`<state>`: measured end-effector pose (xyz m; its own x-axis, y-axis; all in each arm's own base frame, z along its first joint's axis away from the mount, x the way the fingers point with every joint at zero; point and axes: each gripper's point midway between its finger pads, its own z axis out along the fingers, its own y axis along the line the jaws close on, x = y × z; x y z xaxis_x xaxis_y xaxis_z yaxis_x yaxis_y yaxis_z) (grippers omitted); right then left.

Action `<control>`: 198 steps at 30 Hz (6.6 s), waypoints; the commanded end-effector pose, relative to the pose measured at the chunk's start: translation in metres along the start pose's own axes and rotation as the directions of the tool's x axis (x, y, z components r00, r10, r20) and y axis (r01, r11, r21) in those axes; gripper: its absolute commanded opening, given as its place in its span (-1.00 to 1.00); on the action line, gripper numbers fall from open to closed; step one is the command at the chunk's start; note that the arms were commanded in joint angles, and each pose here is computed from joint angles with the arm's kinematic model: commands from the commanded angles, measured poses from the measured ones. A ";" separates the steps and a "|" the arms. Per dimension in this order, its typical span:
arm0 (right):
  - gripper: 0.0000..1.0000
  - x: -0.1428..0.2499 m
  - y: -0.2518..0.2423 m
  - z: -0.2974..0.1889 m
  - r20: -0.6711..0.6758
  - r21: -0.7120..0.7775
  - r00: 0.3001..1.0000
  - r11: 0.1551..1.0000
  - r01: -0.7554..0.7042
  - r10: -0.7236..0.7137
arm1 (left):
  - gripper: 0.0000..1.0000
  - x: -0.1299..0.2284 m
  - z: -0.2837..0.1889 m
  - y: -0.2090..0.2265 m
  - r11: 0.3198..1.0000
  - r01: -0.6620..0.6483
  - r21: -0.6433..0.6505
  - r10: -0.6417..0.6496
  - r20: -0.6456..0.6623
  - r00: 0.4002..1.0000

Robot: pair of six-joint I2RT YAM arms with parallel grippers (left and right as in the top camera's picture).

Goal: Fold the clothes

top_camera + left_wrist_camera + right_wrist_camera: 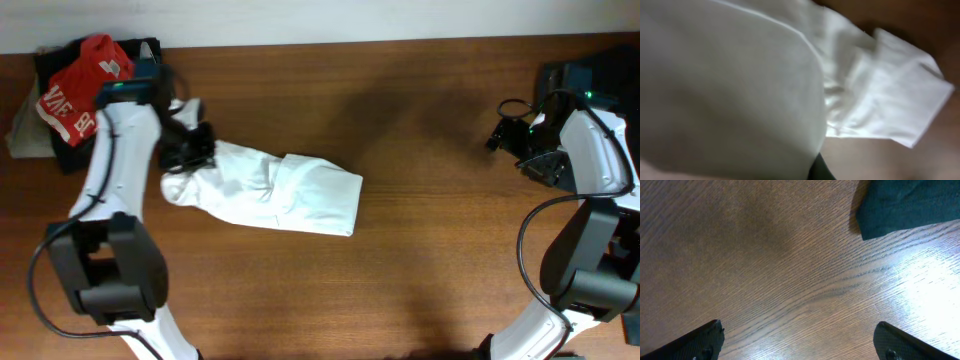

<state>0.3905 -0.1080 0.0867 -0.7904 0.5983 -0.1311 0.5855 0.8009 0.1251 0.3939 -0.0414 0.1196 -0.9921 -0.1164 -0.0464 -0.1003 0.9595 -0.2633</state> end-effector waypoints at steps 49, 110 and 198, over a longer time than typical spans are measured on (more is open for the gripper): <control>0.97 -0.006 -0.002 -0.004 0.021 0.010 1.000 1.000 -0.014 0.014 | -0.17 0.100 0.066 -0.305 0.712 -0.635 0.299 0.648 0.068 0.758; 0.97 -0.006 -0.002 -0.004 0.021 0.010 1.000 1.000 -0.014 0.014 | -0.88 0.068 0.143 -0.223 0.818 -0.570 -0.080 0.537 -0.252 0.805; 0.97 -0.006 -0.002 -0.004 0.021 0.010 1.000 1.000 -0.014 0.014 | -0.98 -0.224 -0.053 0.073 0.957 -0.210 -0.199 0.285 0.524 0.802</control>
<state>0.3912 -0.1089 0.0876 -0.7898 0.5982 -0.1354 0.5857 0.8011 0.1230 0.5933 0.0481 0.1248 -0.8364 0.0547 -0.5454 0.1245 0.9880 -0.0918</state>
